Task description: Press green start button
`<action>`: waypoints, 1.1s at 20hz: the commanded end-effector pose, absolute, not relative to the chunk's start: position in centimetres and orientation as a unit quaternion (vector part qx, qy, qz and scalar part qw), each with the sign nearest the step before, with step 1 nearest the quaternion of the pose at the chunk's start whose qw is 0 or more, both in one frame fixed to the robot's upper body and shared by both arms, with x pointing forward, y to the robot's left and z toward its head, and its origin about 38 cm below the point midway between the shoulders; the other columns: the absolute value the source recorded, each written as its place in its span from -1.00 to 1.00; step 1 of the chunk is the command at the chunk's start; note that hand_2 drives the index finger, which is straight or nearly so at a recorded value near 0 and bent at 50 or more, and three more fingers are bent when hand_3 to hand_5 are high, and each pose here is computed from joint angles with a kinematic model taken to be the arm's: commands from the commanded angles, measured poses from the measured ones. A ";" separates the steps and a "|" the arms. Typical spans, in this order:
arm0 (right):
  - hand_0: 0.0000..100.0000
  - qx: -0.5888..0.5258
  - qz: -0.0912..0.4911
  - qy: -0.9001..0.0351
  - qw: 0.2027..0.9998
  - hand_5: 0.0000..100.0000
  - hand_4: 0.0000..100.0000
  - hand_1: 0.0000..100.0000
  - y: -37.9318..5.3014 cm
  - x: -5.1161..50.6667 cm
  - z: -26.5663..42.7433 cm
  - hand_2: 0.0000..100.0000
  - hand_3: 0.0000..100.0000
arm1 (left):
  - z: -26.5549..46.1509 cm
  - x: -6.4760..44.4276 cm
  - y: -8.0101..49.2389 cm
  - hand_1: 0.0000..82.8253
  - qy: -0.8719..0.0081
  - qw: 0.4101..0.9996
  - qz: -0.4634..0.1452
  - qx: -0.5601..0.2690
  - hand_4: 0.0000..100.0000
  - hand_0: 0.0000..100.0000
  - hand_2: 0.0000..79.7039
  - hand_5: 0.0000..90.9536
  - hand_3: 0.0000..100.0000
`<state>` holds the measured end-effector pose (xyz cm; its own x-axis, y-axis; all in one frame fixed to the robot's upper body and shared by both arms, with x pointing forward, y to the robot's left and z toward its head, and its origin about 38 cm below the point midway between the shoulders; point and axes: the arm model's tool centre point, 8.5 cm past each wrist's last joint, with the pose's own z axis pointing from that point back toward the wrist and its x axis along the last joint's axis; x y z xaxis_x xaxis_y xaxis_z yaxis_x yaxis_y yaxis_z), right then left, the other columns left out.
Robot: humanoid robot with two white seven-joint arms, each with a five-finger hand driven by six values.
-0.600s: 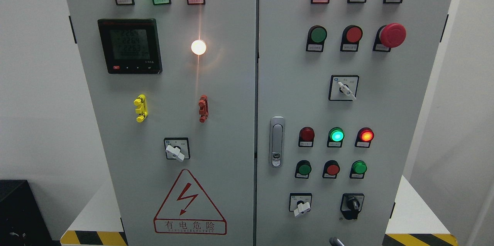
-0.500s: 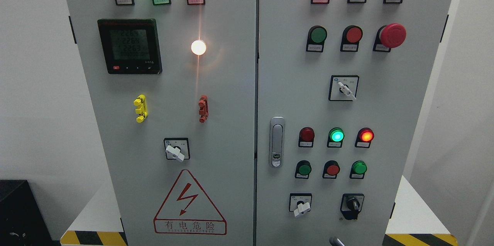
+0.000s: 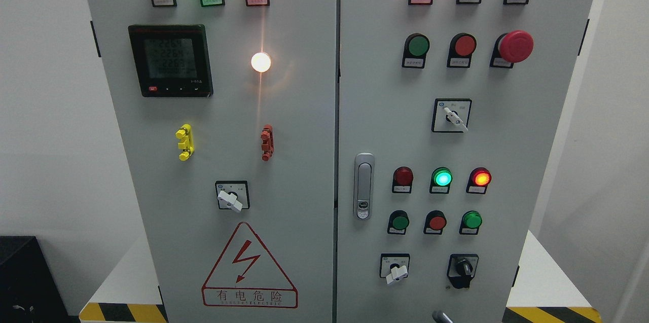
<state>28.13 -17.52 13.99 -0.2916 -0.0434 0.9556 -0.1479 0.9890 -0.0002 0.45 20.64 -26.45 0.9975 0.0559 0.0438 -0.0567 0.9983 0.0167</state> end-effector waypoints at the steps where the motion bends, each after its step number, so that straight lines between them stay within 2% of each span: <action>1: -1.00 0.006 0.096 -0.824 0.558 -0.77 -0.65 -0.32 -17.8 28.1 14.6 -1.00 -0.63 | -26.4 2.9 20.6 0.34 -0.047 0.998 0.028 0.007 -1.00 -0.76 -1.00 -1.00 -1.00; 2: -1.00 -0.023 0.115 -0.830 0.546 -0.62 -0.51 -0.27 -18.1 28.2 14.8 -1.00 -0.52 | -26.4 2.9 20.6 0.34 -0.047 0.998 0.028 0.007 -1.00 -0.76 -1.00 -1.00 -1.00; 3: -0.99 -0.046 0.133 -0.833 0.535 -0.35 -0.32 -0.22 -18.3 28.3 14.9 -1.00 -0.36 | -26.4 2.9 20.6 0.34 -0.047 0.998 0.028 0.007 -1.00 -0.76 -1.00 -1.00 -1.00; 4: -0.93 -0.065 0.151 -0.836 0.523 -0.22 -0.21 -0.22 -18.3 28.5 15.0 -1.00 -0.23 | -26.4 2.9 20.6 0.34 -0.047 0.998 0.028 0.007 -1.00 -0.76 -1.00 -1.00 -1.00; 5: -0.92 -0.082 0.165 -0.838 0.514 -0.17 -0.18 -0.22 -18.5 28.7 15.1 -1.00 -0.19 | -26.4 2.9 20.6 0.34 -0.047 0.998 0.028 0.007 -1.00 -0.76 -1.00 -1.00 -1.00; 7: -0.86 -0.128 0.185 -0.834 0.504 0.07 0.00 -0.24 -19.2 29.4 15.2 -1.00 -0.08 | -26.4 2.9 20.6 0.34 -0.047 0.998 0.028 0.007 -1.00 -0.76 -1.00 -1.00 -1.00; 8: -0.86 -0.152 0.190 -0.832 0.498 0.10 0.03 -0.24 -19.5 29.9 15.2 -1.00 -0.06 | -26.4 2.9 20.6 0.34 -0.047 0.998 0.028 0.007 -1.00 -0.76 -1.00 -1.00 -1.00; 10: -0.82 -0.184 0.202 -0.831 0.485 0.29 0.18 -0.25 -19.8 30.4 15.5 -1.00 0.10 | -26.4 2.9 20.7 0.34 -0.047 0.998 0.028 0.008 -1.00 -0.76 -1.00 -1.00 -1.00; 14: -0.73 -0.250 0.226 -0.821 0.461 0.47 0.32 -0.23 -20.4 31.2 16.3 -1.00 0.26 | -26.4 2.9 20.6 0.34 -0.047 0.998 0.028 0.007 -1.00 -0.76 -1.00 -1.00 -1.00; 16: -0.56 -0.280 0.238 -0.815 0.447 0.62 0.41 -0.21 -20.4 32.0 16.6 -1.00 0.34 | -26.4 2.9 20.6 0.34 -0.047 0.998 0.028 0.007 -1.00 -0.76 -1.00 -1.00 -1.00; 19: -0.38 -0.303 0.257 -0.812 0.427 0.67 0.45 -0.22 -20.0 32.9 17.4 -1.00 0.38 | -26.4 2.9 20.6 0.34 -0.047 0.998 0.028 0.007 -1.00 -0.76 -1.00 -1.00 -1.00; 22: -0.32 -0.351 0.274 -0.803 0.398 0.67 0.46 -0.24 -20.1 33.8 18.4 -1.00 0.38 | -26.4 2.9 20.6 0.34 -0.047 0.998 0.028 0.007 -1.00 -0.76 -1.00 -1.00 -1.00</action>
<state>31.94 -19.14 18.04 -0.4960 0.6489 0.5770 0.2538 0.7438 -0.6183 0.45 20.64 -26.45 0.9975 0.0559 0.0438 -0.0567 0.9983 0.0166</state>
